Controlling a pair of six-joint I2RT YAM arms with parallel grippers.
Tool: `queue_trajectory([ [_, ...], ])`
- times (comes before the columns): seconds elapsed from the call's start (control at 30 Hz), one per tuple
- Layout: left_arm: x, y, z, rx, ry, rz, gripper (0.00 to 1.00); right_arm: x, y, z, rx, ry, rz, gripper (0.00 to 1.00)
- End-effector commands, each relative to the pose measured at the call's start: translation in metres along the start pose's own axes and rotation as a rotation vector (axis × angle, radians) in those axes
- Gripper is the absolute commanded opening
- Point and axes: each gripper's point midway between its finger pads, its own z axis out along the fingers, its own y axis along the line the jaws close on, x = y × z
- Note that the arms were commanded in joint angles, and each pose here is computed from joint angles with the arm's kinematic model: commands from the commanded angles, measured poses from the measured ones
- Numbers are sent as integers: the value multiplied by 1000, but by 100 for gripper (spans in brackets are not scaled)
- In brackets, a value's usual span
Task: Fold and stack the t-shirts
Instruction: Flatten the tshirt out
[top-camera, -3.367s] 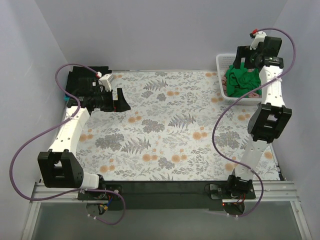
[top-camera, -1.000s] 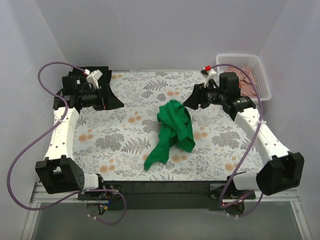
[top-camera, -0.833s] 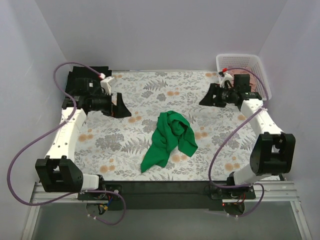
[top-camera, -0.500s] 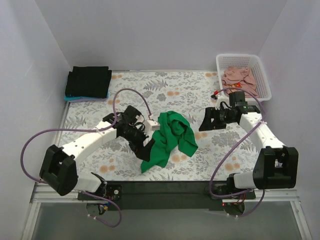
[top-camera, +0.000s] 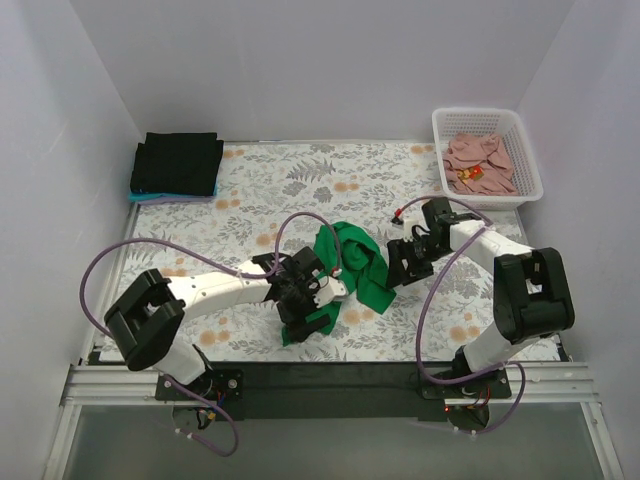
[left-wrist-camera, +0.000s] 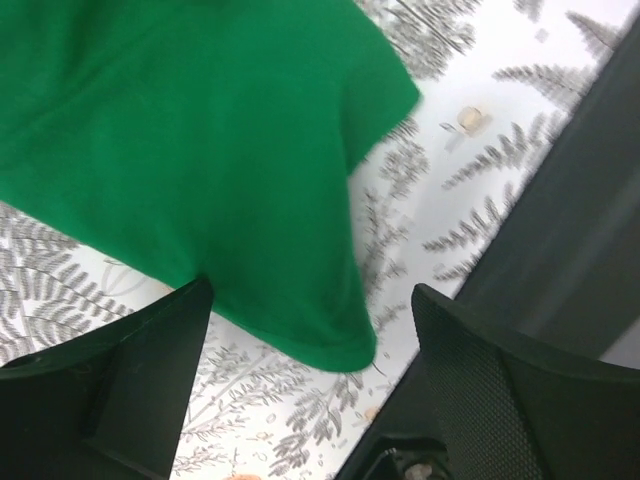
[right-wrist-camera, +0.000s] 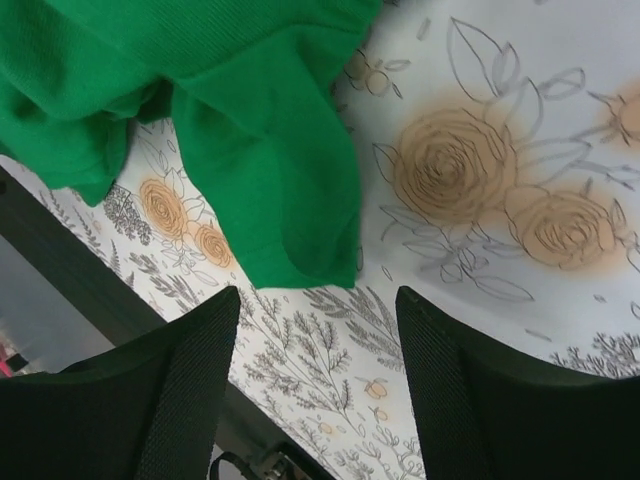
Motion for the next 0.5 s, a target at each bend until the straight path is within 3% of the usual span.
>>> queue_trajectory([
  [0.0, -17, 21, 6, -120, -68, -6, 78, -12, 5, 12, 9, -26, -75, 69],
  [0.1, -17, 31, 11, -171, -66, -50, 57, -13, 6, 26, 4, 1, -83, 53],
  [0.13, -17, 34, 12, -183, -61, -77, 42, -18, 5, 27, 10, -1, -91, 48],
  [0.17, -18, 38, 11, -194, -64, -92, 32, -21, 2, 28, 22, 1, -95, 32],
  [0.27, -26, 64, -13, -205, -117, -210, 0, -30, -5, 27, 44, 17, -105, 2],
  [0.3, -18, 79, -27, -165, -130, -307, 0, -32, -6, 24, 47, 16, -109, 1],
  [0.33, -34, 95, -53, -175, -200, -332, 0, -38, -10, 17, 53, -2, -105, 1],
  [0.4, -23, 125, -90, -208, -248, -408, 0, -55, -18, -6, 84, -68, -111, 1],
  [0.47, -22, 143, -125, -240, -285, -401, 0, -73, -24, -27, 120, -131, -121, 1],
])
